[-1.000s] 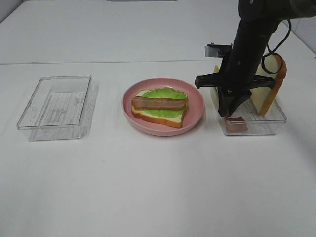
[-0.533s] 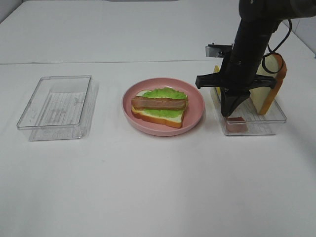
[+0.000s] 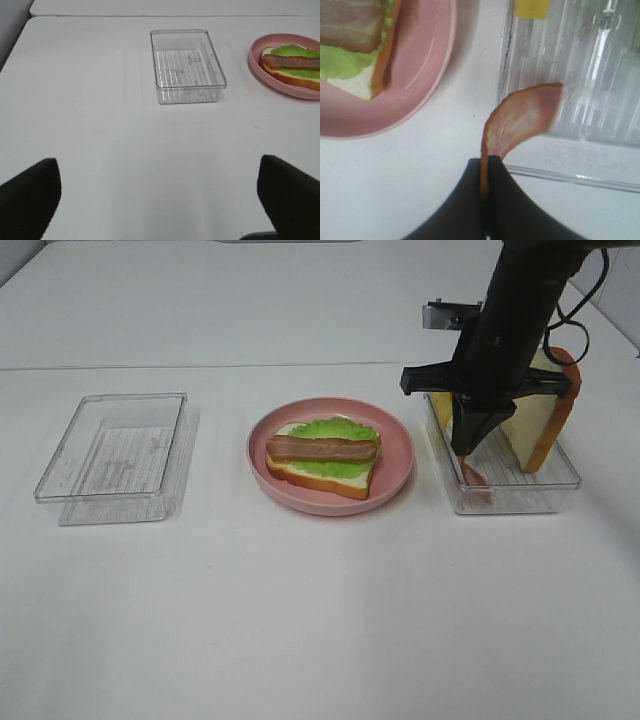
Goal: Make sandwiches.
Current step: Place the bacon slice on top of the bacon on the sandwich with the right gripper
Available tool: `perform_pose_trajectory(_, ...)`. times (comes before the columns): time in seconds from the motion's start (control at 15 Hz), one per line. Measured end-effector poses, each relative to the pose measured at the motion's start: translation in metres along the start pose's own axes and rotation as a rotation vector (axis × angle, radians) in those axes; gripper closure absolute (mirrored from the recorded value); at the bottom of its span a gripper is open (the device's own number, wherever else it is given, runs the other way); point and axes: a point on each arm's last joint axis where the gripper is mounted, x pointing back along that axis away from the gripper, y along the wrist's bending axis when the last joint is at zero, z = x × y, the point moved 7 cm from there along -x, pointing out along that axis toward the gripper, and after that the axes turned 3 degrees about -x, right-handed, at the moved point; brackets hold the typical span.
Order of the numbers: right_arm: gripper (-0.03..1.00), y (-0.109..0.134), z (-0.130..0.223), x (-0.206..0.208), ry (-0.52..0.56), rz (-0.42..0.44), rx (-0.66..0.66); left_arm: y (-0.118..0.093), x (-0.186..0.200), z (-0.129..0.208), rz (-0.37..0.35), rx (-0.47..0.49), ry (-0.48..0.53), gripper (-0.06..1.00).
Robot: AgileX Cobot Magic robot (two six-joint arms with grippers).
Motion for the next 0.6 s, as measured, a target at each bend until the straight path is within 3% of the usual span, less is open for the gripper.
perform_pose_trajectory(0.27,0.94,0.007,0.006,0.065,-0.123,-0.044,0.03,0.0,0.0,0.0,0.0,0.0,0.0,-0.04)
perform_pose_trajectory(0.6,0.94,0.062,-0.004,0.1,-0.265,-0.389,0.074,0.0,0.0,0.0,0.0,0.0,0.0,-0.04)
